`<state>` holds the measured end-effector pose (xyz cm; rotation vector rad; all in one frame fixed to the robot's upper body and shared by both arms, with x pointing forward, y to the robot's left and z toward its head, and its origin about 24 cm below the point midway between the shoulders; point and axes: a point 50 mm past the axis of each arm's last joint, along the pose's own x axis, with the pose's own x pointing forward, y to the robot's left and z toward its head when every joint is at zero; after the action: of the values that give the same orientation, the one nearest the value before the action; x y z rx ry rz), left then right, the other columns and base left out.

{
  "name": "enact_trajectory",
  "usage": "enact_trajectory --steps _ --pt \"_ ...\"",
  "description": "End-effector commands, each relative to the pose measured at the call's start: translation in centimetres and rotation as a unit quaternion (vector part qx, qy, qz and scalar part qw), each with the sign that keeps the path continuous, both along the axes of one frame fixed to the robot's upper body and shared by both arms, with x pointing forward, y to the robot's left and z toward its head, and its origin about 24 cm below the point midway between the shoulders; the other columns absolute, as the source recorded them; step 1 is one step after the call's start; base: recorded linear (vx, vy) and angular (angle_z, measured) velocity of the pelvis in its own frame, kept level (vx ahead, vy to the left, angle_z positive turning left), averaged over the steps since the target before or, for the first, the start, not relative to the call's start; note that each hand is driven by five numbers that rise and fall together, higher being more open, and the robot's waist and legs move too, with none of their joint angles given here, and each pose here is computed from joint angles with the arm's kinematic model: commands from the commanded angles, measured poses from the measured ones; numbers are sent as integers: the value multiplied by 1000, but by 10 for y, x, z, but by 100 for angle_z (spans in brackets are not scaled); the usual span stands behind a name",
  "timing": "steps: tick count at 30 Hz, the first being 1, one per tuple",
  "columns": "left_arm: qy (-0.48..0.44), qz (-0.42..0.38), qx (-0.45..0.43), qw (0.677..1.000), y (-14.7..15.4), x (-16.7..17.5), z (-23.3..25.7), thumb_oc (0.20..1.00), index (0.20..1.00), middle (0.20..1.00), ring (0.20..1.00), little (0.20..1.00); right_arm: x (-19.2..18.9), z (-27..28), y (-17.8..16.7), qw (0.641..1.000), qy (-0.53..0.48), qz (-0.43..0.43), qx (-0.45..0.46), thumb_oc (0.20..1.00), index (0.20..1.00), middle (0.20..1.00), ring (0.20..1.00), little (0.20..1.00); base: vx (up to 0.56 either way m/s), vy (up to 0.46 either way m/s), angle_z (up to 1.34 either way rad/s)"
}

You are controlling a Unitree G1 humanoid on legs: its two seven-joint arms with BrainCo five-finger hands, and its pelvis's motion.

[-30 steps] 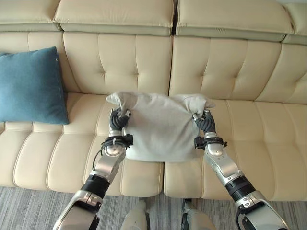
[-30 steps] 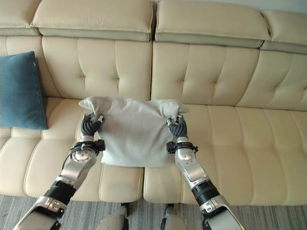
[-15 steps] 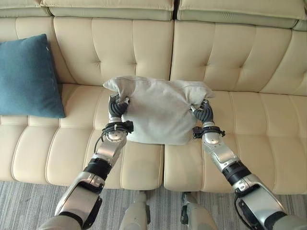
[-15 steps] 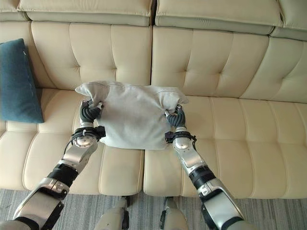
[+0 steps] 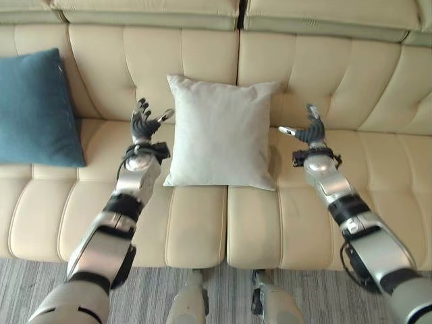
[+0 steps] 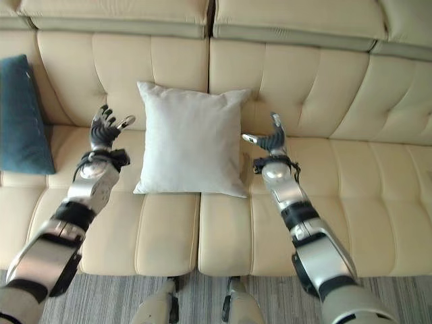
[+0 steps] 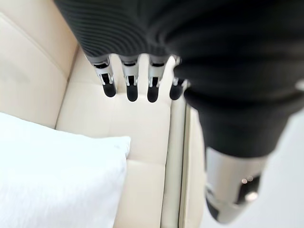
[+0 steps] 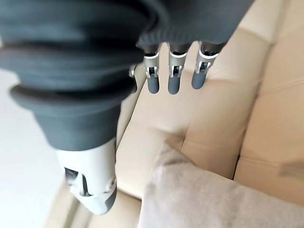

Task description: Pick up all the scattered cushions and arrange them neatly on the sofa.

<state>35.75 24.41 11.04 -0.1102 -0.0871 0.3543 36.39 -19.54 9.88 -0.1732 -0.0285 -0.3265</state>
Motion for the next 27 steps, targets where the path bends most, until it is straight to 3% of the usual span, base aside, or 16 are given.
enact_trajectory --steps 1,5,11,17,22,27 --pt "0 6 60 998 23 -17 -7 1000 1000 1000 1000 1000 -16 -18 -19 998 -7 -4 61 1000 1000 1000 1000 1000 67 57 -8" --pt "59 17 152 986 48 -55 -38 1000 1000 1000 1000 1000 -52 -51 -55 998 56 18 22 1000 1000 1000 1000 1000 33 35 -2" --pt "147 -26 190 970 46 -107 -88 1000 1000 1000 1000 1000 -107 -96 -85 985 166 34 -43 1000 1000 1000 1000 1000 0 78 0" --pt "203 -10 141 969 46 -137 -122 1000 1000 1000 1000 1000 -150 -146 -80 966 257 14 2 1000 1000 1000 1000 1000 -232 66 -22" --pt "269 9 82 960 52 -172 -153 1000 1000 1000 1000 1000 -160 -147 -90 965 261 -6 11 1000 1000 1000 1000 1000 -275 -41 -67" --pt "286 26 22 958 48 -183 -167 1000 1000 1000 1000 1000 -155 -148 -84 963 268 9 1 1000 1000 1000 1000 1000 -226 -195 -49"
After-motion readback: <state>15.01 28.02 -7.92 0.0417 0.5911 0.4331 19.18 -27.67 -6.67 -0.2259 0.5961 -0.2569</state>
